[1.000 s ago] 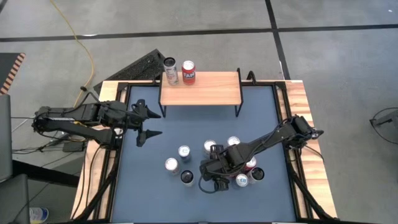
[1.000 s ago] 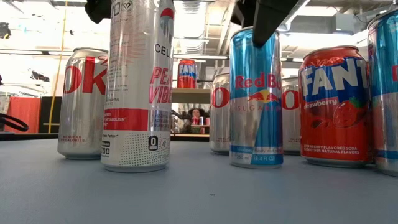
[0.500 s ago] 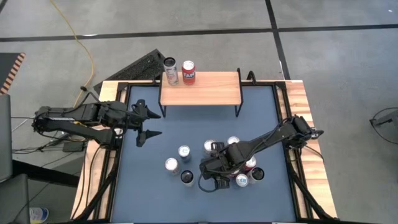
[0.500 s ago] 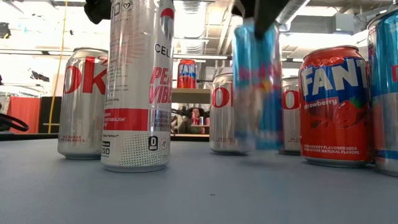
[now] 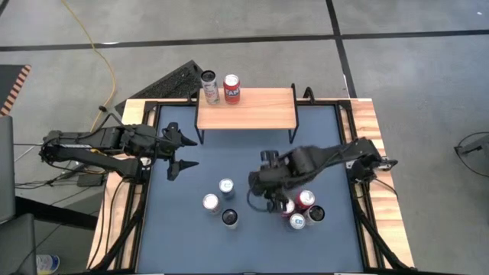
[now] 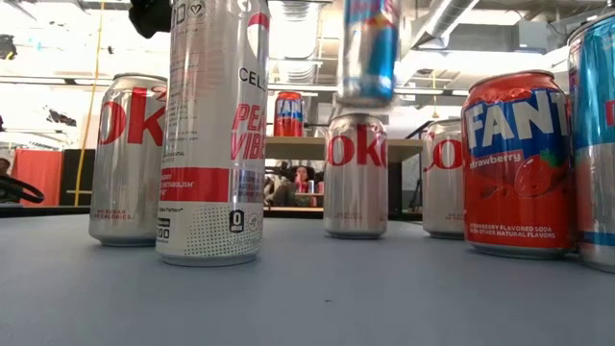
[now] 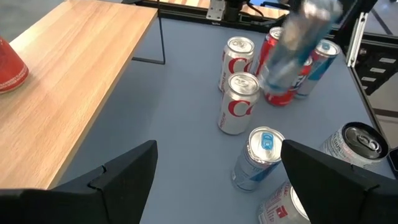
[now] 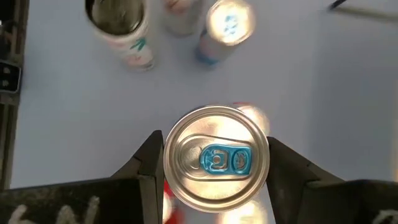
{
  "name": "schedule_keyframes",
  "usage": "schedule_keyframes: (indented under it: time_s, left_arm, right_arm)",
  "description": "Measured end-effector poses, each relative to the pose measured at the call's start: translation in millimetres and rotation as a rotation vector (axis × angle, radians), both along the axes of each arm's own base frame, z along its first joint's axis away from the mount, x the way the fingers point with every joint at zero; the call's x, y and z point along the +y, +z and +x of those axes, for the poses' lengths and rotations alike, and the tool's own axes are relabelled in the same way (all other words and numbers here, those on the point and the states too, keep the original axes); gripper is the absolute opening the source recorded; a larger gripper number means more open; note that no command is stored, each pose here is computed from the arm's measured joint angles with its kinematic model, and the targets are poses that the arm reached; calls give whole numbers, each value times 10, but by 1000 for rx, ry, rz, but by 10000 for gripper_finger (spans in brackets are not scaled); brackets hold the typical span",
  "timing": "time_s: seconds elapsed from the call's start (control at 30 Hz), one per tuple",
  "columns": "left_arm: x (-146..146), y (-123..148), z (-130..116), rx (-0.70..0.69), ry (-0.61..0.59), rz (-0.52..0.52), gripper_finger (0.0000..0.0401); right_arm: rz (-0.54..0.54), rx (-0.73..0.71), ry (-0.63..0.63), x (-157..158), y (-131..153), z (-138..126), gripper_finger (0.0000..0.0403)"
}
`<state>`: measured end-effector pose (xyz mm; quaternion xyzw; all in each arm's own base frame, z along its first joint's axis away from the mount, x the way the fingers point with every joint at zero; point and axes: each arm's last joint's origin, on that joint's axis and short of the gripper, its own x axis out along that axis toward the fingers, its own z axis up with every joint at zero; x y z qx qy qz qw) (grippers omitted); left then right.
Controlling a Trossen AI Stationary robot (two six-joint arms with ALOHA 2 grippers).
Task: Place canned beverage on shelf
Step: Put the center blue soda on the shelf
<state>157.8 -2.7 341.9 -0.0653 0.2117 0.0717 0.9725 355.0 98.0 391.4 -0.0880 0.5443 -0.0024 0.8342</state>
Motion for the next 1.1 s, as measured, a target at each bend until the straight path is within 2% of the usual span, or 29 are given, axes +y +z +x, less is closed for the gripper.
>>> schedule_keyframes:
  time_s: [0.1,0.2,0.43,0.67,0.9,1.1]
  left_arm:
    - [0,-2,0,2,0,1,332]
    - [0,-1,-1,1,1,2,332]
    - [4,-1,-2,3,7,16,332]
    - [12,0,-2,5,19,50,332]
    - [14,1,-2,4,26,54,332]
    - [14,3,-1,2,26,55,332]
  right_arm:
    - [-25,-28,0,-258,206,-40,174]
    - [-46,-55,-15,-592,297,-72,174]
    - [-90,-42,-66,-1480,351,-133,174]
    - [-111,-129,-127,-2300,384,-231,174]
    - [-168,-209,-141,-2707,435,-326,175]
    - [-189,-194,-106,-2902,302,-238,175]
